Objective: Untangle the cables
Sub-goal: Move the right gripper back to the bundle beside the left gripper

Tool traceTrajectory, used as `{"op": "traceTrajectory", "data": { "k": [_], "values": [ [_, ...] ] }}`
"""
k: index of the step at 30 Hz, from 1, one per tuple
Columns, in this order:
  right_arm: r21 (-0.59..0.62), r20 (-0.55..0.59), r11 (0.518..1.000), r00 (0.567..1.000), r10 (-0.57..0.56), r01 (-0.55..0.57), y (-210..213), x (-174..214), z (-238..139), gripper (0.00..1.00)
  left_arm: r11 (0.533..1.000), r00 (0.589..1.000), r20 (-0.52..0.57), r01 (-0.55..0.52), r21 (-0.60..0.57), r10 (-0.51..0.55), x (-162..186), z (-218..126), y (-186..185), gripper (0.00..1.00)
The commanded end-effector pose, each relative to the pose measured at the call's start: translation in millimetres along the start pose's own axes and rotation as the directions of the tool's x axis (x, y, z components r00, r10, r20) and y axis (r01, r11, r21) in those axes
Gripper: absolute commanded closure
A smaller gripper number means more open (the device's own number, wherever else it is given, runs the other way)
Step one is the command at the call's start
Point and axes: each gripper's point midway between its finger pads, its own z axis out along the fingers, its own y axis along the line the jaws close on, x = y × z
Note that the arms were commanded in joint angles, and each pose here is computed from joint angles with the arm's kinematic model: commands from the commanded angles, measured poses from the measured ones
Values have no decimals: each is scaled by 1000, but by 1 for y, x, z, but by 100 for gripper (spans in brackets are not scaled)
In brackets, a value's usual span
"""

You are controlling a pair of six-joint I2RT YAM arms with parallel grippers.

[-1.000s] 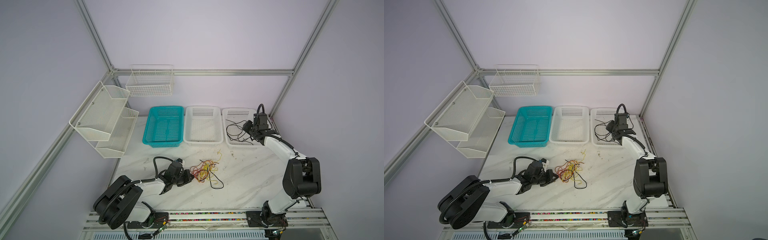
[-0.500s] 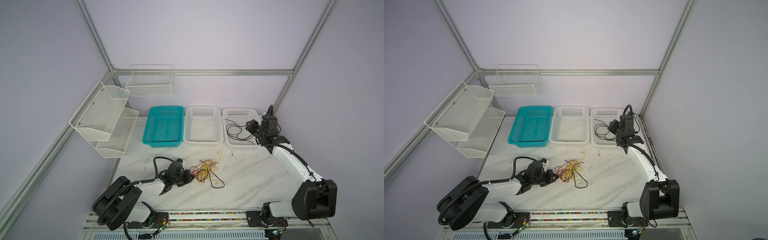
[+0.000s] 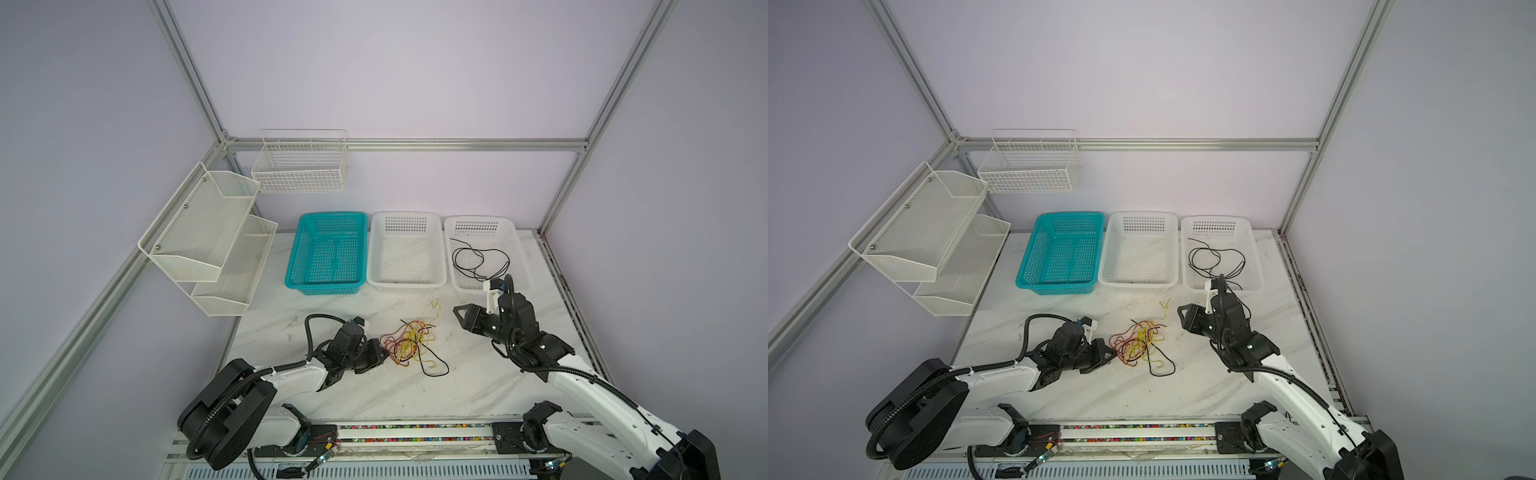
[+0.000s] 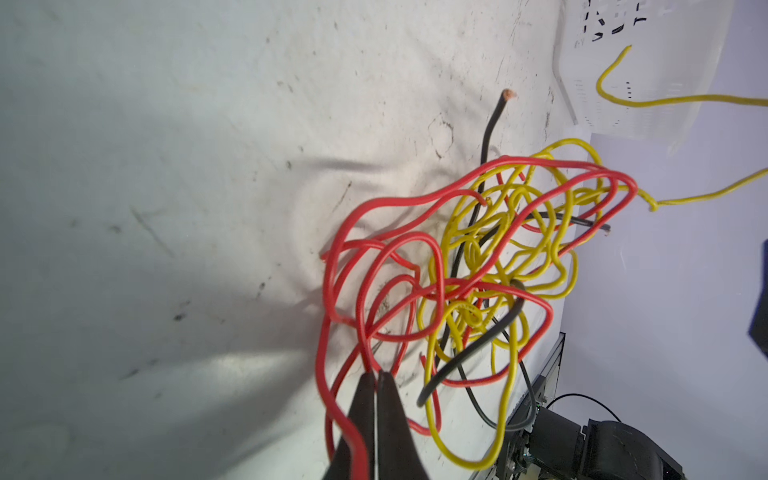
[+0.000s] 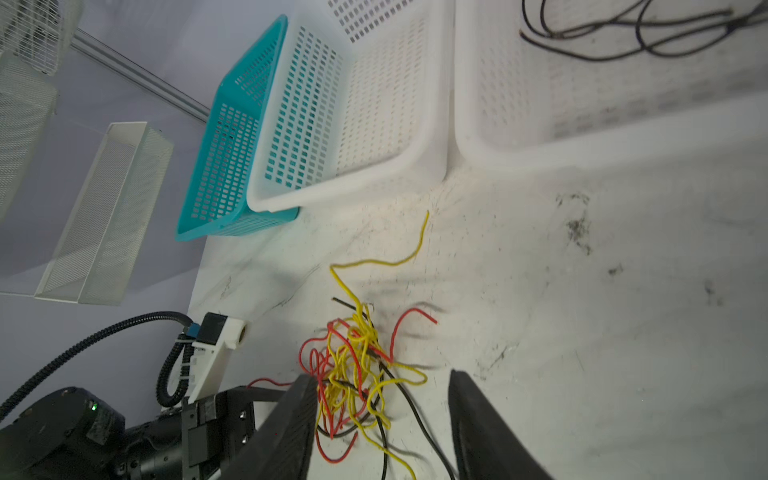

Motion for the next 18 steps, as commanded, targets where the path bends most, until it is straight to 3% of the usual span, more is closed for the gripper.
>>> {"op": "traceTrajectory", "data": {
  "k": [1,5,13,18],
  "values": [
    [34,-58,987,985,161,-159,-16,38,-6,46,1000,1000,-7,8,9,-8,6,-2,3,100],
    [-22,-122,966,960,253,-257,-10,71,-15,45,1000,1000,-8,7,9,-7,6,-1,3,100],
    [3,-260,949,916,305,-315,-12,124,-4,45,1000,1000,-13,7,4,-7,8,0,5,100],
    [71,-259,964,928,268,-258,-17,141,2,45,1000,1000,-13,8,5,-8,10,-1,7,100]
  ]
}}
